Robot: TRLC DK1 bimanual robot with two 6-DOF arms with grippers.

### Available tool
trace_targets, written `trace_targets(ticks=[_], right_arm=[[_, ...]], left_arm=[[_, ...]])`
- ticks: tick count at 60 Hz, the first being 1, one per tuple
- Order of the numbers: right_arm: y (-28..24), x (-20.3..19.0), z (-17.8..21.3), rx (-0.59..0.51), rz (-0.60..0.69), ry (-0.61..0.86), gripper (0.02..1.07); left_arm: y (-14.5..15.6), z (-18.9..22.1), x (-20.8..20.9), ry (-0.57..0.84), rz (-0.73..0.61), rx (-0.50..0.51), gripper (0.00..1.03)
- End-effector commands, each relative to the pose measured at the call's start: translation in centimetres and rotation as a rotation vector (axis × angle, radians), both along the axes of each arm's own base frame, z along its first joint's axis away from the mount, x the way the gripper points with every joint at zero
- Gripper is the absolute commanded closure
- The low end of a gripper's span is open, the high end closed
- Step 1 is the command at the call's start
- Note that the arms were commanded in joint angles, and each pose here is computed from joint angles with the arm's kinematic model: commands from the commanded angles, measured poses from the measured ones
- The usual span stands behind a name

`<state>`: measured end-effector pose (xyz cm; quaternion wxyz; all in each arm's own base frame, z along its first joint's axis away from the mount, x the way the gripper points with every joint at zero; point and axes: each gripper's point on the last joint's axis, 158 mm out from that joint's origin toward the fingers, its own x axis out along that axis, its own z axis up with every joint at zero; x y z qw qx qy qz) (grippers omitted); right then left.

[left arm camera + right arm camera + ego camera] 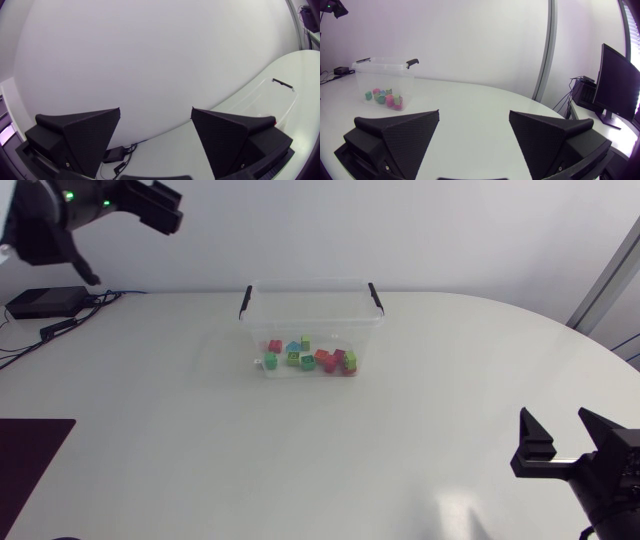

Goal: Place the duplo bricks in the container

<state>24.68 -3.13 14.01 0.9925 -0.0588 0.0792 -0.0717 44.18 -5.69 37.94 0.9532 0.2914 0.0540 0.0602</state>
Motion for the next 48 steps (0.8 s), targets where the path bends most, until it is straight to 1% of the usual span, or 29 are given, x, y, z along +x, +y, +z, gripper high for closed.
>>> trace_targets(ticks=[1,11,22,44,46,48], right_arm=[[-0.2,-0.1,-0.7,-0.014,-0.008,0.022,0.06],[-0.2,-0.1,-0.7,-0.014,-0.008,0.022,0.06],[-0.2,-0.1,-0.7,-0.014,-0.008,0.022,0.06],[-0.2,-0.1,-0.7,-0.014,-0.008,0.022,0.06],[-0.2,-0.1,-0.7,-0.014,-0.008,0.022,0.06],[-0.2,-0.1,-0.7,-0.014,-0.008,0.022,0.06]], left_arm=[[1.8,1.1,-2.5,-0.052,0.042,0.031,0.04],[4.4,2.3,-6.8,-0.120,0.118,0.015,0.04],[7.5,3.0,-10.6,-0.169,0.237,0.030,0.04],[11.7,2.8,-17.3,-0.228,0.378,0.028,0.04],[12.4,2.7,-17.8,-0.232,0.403,0.027,0.04],[13.8,2.6,-18.7,-0.241,0.452,0.027,0.04]])
